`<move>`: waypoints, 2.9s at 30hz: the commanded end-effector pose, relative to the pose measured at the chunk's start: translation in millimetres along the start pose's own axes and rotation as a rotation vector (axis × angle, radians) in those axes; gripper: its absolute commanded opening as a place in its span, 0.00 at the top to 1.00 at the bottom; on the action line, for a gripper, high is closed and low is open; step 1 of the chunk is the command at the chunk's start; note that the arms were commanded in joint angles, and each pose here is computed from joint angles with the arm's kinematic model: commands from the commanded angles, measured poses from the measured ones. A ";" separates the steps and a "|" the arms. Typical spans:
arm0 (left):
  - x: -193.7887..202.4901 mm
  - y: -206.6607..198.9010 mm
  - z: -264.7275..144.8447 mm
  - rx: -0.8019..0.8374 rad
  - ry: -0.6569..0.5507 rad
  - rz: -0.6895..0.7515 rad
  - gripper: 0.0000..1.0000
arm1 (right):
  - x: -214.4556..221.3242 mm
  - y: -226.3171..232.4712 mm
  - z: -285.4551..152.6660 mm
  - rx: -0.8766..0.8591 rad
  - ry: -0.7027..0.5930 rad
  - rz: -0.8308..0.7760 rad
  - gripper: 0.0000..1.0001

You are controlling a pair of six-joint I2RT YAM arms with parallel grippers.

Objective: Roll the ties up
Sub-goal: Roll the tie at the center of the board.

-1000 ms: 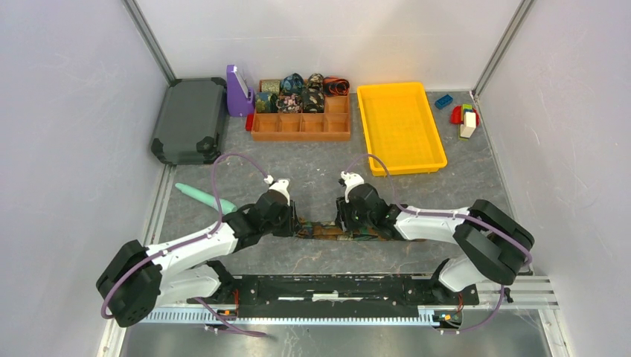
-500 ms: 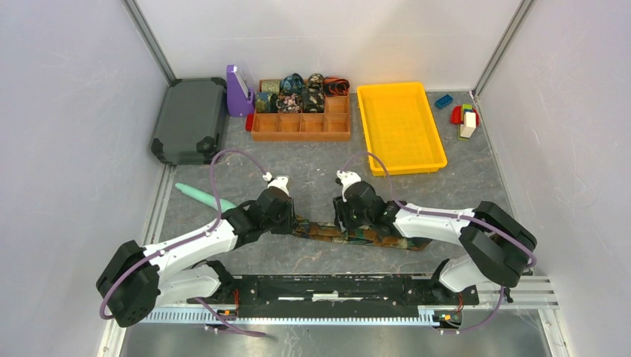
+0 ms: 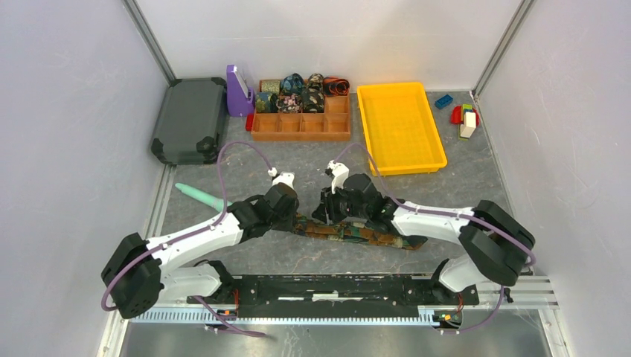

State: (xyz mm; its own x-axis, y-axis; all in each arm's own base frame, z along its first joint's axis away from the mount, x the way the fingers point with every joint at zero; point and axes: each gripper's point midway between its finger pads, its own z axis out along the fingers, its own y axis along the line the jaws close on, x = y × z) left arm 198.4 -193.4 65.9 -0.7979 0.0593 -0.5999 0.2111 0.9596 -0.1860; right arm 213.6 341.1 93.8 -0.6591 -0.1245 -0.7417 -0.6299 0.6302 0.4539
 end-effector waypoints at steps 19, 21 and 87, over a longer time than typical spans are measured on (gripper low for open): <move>-22.5 -7.5 -12.7 -0.109 -0.048 0.107 0.67 | 26.3 34.2 54.9 -0.230 0.044 0.130 0.70; -22.1 -8.0 -11.7 -0.112 -0.045 0.116 0.67 | 29.4 31.0 55.4 -0.217 0.052 0.124 0.70; 26.6 -54.2 42.2 -0.517 0.118 0.455 0.50 | -4.7 -99.8 -86.5 0.354 -0.098 0.089 0.60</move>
State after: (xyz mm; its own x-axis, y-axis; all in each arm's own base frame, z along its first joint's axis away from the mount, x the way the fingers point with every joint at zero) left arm 196.9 -239.5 33.4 -0.7235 0.5643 -0.3977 0.2844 0.7686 0.5730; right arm 237.0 211.3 82.6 -0.6748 -0.0054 -0.7380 -0.3751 0.8637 0.3366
